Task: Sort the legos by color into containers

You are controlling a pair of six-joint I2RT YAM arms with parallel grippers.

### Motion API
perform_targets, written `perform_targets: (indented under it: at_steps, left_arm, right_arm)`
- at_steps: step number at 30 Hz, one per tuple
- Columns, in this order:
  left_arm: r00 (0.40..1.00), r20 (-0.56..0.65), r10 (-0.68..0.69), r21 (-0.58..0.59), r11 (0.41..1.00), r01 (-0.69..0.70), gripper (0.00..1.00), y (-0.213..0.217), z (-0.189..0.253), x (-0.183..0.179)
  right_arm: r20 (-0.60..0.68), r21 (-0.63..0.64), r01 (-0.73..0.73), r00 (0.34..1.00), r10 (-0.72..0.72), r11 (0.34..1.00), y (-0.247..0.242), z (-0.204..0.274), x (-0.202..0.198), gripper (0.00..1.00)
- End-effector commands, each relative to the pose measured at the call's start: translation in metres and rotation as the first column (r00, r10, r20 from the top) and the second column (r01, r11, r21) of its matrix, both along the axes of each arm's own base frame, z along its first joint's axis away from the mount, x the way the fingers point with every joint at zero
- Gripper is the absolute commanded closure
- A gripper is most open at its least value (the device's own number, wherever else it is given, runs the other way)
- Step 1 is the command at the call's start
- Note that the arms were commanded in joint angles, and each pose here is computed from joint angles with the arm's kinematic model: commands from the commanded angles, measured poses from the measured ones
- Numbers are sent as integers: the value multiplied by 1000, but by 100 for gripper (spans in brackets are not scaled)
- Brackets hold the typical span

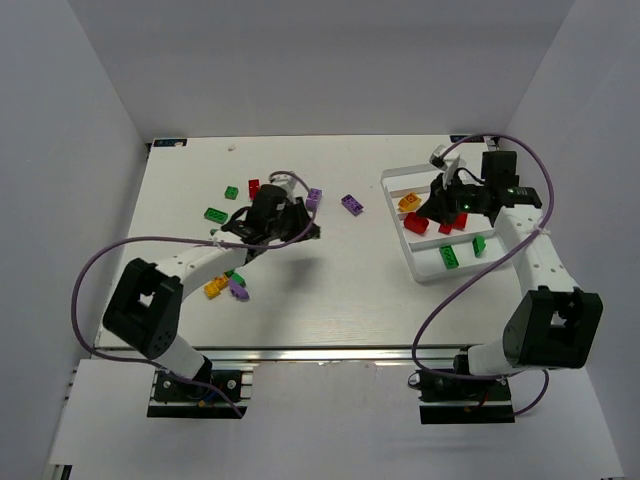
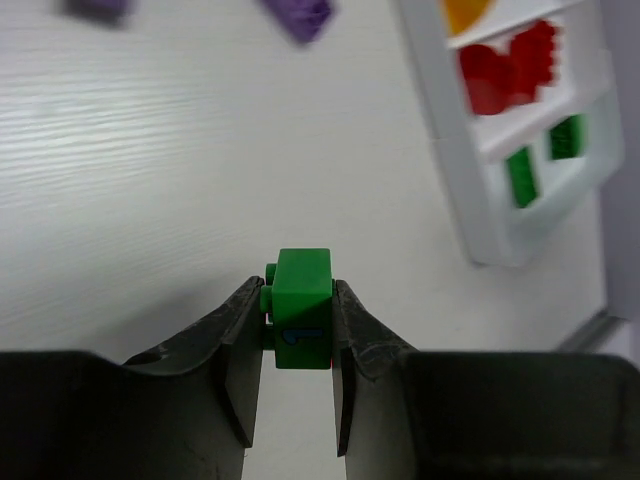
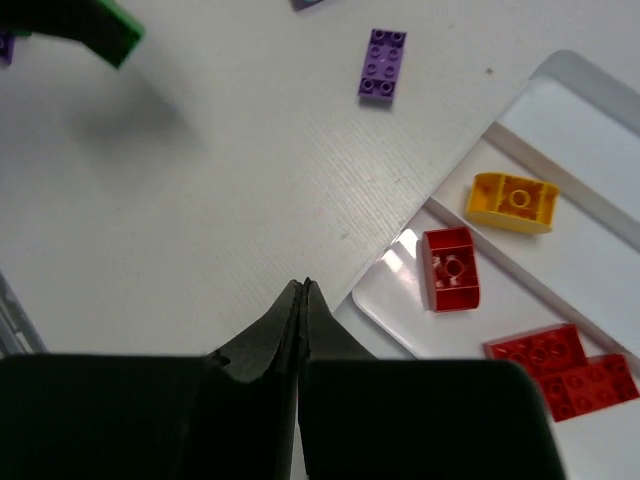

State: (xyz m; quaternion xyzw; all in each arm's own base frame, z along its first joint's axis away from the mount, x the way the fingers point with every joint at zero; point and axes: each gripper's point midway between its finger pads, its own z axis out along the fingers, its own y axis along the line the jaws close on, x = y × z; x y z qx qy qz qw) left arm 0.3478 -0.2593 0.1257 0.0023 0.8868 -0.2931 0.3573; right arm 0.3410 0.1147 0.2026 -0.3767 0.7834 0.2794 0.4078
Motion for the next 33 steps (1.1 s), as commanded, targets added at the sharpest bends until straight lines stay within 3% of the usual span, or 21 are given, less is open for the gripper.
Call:
perform_targets:
  at_steps: [1,6,10,15,25,31,33]
  left_arm:
    - [988,95,-120,-256,956,141,86,-87,51,-3]
    - [972,87,-217,-343,910,233,86,-168,40,0]
    - [955,96,-281,-407,864,296,85,-225,36,-3]
    - [949,97,-300,-423,851,312,85,-271,25,4]
    - [949,66,-308,-396,865,309,80,-313,2,1]
    - [952,41,-304,-356,886,298,59,-314,-10,-4]
    - [953,47,-298,-354,888,295,54,-314,-6,-2]
  right_arm:
    - [136,-1,91,987,-90,996,-10,34,13,100]
    - [248,9,191,951,-187,982,-32,69,25,100]
    - [262,22,217,941,-215,976,-43,80,26,100]
    - [248,40,221,942,-224,974,-48,79,19,100]
    - [236,58,220,945,-228,974,-53,75,16,100]
    - [215,79,236,945,-248,968,-57,73,17,100]
    - [219,85,235,943,-249,968,-58,75,16,91]
